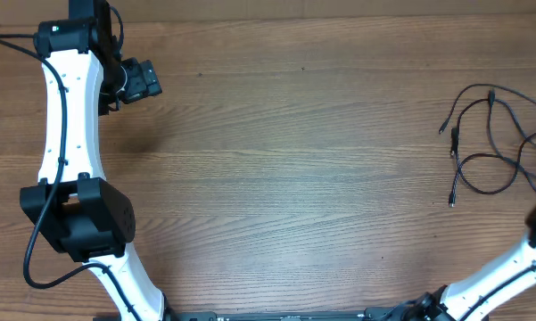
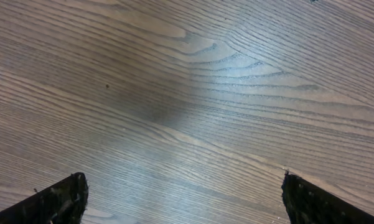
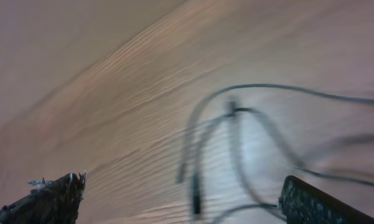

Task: Untangle cables

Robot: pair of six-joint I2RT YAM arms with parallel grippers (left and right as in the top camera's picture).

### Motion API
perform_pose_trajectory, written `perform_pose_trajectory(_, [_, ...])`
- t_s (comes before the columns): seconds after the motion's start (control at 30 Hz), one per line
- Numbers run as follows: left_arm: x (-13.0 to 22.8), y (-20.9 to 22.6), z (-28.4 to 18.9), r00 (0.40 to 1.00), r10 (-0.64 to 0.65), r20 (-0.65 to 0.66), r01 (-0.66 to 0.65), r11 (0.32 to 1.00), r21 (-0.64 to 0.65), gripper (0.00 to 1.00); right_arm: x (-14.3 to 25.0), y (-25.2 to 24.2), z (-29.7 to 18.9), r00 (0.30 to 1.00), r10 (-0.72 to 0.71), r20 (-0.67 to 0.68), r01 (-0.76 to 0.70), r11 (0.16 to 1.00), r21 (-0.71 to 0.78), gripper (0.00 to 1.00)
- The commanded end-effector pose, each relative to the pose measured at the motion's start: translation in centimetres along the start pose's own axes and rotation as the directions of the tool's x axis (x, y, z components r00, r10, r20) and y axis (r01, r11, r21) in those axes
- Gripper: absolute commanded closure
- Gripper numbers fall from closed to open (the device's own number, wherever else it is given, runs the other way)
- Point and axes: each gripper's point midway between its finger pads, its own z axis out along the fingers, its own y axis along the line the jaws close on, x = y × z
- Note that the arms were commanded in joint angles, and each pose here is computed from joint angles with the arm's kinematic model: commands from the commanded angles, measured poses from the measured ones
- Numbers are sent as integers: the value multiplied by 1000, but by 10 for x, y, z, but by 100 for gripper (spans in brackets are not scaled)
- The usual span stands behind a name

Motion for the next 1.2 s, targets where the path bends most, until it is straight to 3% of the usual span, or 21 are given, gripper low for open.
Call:
perform_pose_trajectory(0.0, [-3, -1, -15, 999, -12, 38, 12, 1000, 19, 0, 11, 73, 29, 988, -140, -66, 133, 986, -105, 0])
perform_pose_trajectory(0.23, [-3, -1, -15, 999, -12, 38, 11, 1000, 19, 0, 56, 212, 77, 912, -380, -156, 326, 901, -288, 0])
perform_pose_trajectory(0.47, [-3, -1, -15, 999, -12, 38, 12, 1000, 19, 0, 106, 301, 92, 824, -538, -180, 432, 801, -414, 0])
perform_pose_trajectory(0.73, [-3, -1, -15, 999, -12, 38, 12, 1000, 19, 0, 135, 340, 95, 774, -606, -184, 471, 745, -472, 0])
perform_pose_trajectory(1.17, [-3, -1, -15, 999, -12, 38, 11, 1000, 19, 0, 135, 340, 95, 774, -606, -184, 471, 745, -472, 0])
